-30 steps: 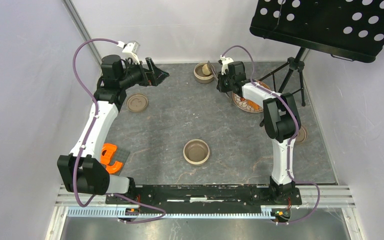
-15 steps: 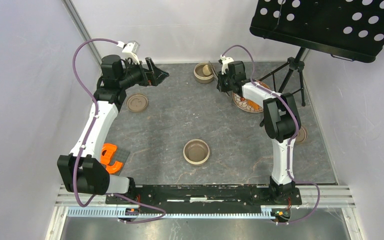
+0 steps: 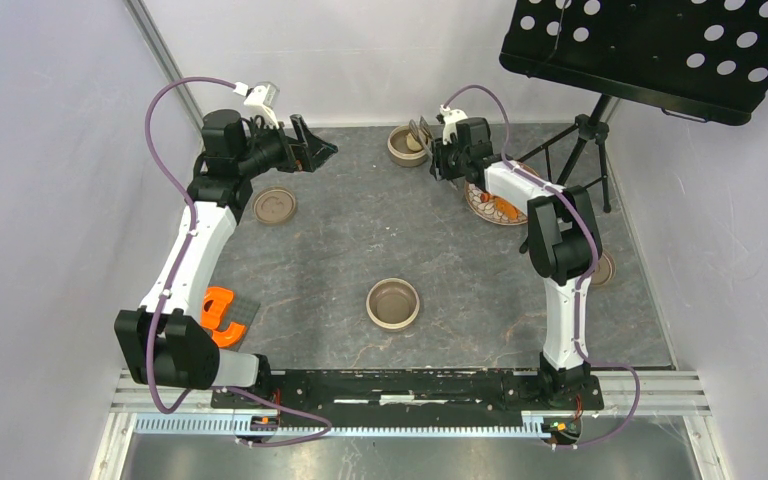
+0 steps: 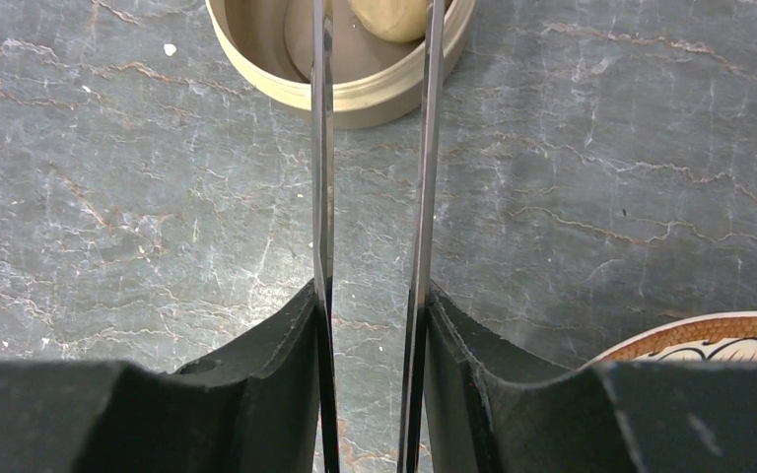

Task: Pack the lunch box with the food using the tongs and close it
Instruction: Place the fake food in the packing box, then pick up the fake food from the plate.

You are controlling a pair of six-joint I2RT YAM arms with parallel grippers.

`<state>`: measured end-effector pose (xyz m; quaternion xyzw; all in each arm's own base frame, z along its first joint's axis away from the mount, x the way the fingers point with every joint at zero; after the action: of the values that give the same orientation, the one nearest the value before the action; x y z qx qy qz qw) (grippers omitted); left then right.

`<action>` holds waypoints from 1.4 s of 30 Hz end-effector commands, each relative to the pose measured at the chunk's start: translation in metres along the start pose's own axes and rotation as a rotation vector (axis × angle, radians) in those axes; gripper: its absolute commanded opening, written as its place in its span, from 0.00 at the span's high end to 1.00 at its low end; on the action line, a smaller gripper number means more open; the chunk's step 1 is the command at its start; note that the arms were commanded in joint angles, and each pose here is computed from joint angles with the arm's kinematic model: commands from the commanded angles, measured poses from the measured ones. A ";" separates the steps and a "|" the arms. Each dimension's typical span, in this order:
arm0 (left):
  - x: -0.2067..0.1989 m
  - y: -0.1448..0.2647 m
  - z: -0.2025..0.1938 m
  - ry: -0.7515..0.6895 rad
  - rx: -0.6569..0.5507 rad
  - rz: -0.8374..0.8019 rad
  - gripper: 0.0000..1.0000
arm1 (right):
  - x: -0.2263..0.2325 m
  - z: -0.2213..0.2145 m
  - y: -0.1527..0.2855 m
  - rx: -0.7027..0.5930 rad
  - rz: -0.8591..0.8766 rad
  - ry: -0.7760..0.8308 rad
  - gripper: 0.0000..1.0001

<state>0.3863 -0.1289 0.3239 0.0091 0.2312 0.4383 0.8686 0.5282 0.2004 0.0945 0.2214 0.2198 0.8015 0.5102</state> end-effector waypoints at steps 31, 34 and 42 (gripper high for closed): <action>-0.012 0.004 0.010 -0.039 -0.045 -0.063 0.00 | -0.068 -0.041 0.207 0.146 -0.284 0.283 0.56; -0.013 0.005 0.010 -0.039 -0.045 -0.067 0.00 | -0.083 -0.051 0.221 0.198 -0.334 0.282 0.57; -0.013 0.006 0.006 -0.029 -0.050 -0.074 0.00 | -0.104 -0.066 0.232 0.288 -0.394 0.281 0.56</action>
<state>0.3837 -0.1327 0.3182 0.0072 0.2309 0.4234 0.8760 0.3660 0.0185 0.1562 0.1435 0.4212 0.6854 0.5763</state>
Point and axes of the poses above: each gripper's point midway between its finger pads, its own y axis back along the fingers, its own x axis along the line the jaws close on, z = x × y, the point moved 2 cm from there along y, back along the fingers, and after that the axes turned 1 degree about -y, right-handed, at the moved point
